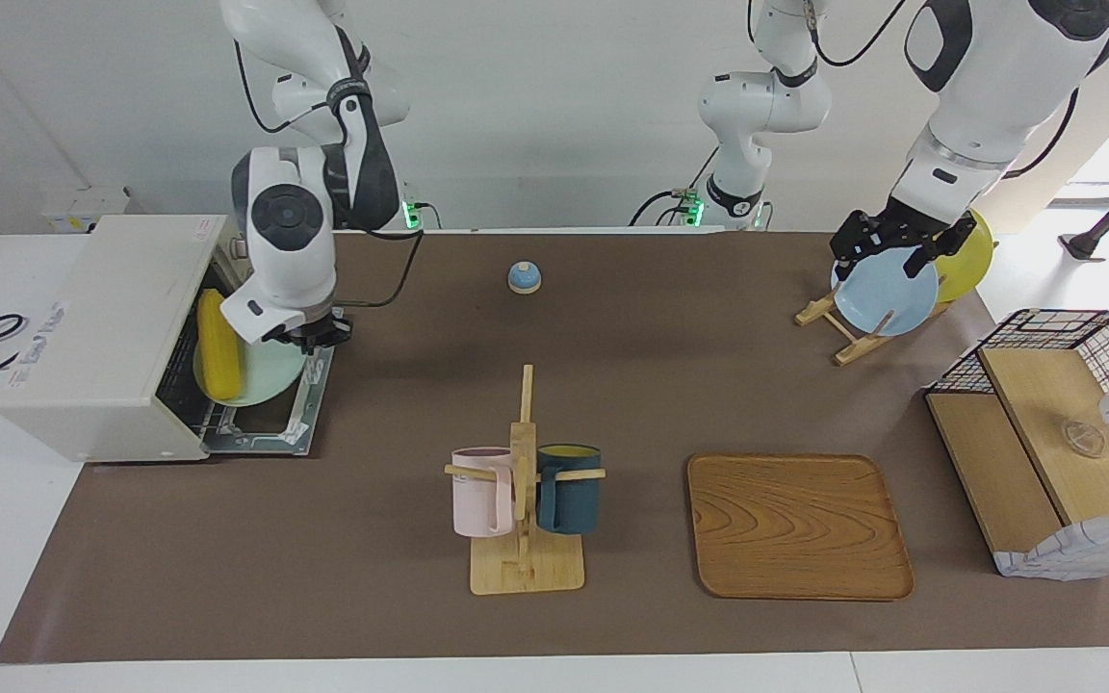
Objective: Put corn in oven
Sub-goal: 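Carry the corn with the right gripper into the open oven, then open the right gripper inside the oven and draw it back, then push the oven door shut with the right gripper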
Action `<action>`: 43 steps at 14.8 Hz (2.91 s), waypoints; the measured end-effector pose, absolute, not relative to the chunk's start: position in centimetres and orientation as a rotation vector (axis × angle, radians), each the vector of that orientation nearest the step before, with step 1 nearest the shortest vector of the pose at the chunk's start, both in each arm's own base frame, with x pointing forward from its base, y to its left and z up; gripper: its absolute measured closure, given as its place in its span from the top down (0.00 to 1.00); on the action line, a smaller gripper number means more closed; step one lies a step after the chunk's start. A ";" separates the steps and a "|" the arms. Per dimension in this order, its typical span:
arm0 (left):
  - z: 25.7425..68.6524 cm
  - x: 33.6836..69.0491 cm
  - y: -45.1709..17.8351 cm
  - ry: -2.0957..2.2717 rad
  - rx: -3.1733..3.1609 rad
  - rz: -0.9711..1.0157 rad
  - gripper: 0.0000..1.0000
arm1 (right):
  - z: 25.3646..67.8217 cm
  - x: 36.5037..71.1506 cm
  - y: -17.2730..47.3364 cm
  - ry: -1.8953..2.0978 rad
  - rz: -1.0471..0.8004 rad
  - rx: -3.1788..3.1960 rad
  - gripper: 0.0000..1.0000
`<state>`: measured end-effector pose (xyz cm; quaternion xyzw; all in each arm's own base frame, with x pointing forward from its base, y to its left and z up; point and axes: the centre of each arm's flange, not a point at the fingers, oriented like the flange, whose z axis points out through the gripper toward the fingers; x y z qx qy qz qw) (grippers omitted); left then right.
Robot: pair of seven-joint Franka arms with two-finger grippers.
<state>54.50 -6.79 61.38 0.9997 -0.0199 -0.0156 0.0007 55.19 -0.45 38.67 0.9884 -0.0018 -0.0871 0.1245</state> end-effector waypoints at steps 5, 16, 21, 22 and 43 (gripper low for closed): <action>61.6 54.4 -6.4 -0.052 3.139 -0.042 1.00 | 37.6 53.7 -3.0 0.070 -0.262 2.895 0.03; 62.1 53.9 -6.7 -0.063 3.139 -0.051 1.00 | 37.5 53.4 -3.5 0.038 -0.271 2.953 0.46; 63.2 52.7 -6.5 -0.062 3.138 -0.042 1.00 | 38.2 54.0 0.4 0.046 -0.220 2.993 0.34; 63.6 52.5 -6.4 -0.060 3.137 -0.032 1.00 | 38.2 54.1 1.5 0.049 -0.198 2.993 0.23; 63.5 52.0 -6.1 -0.051 3.138 -0.053 1.00 | 32.1 53.7 3.1 0.140 -0.252 2.987 0.01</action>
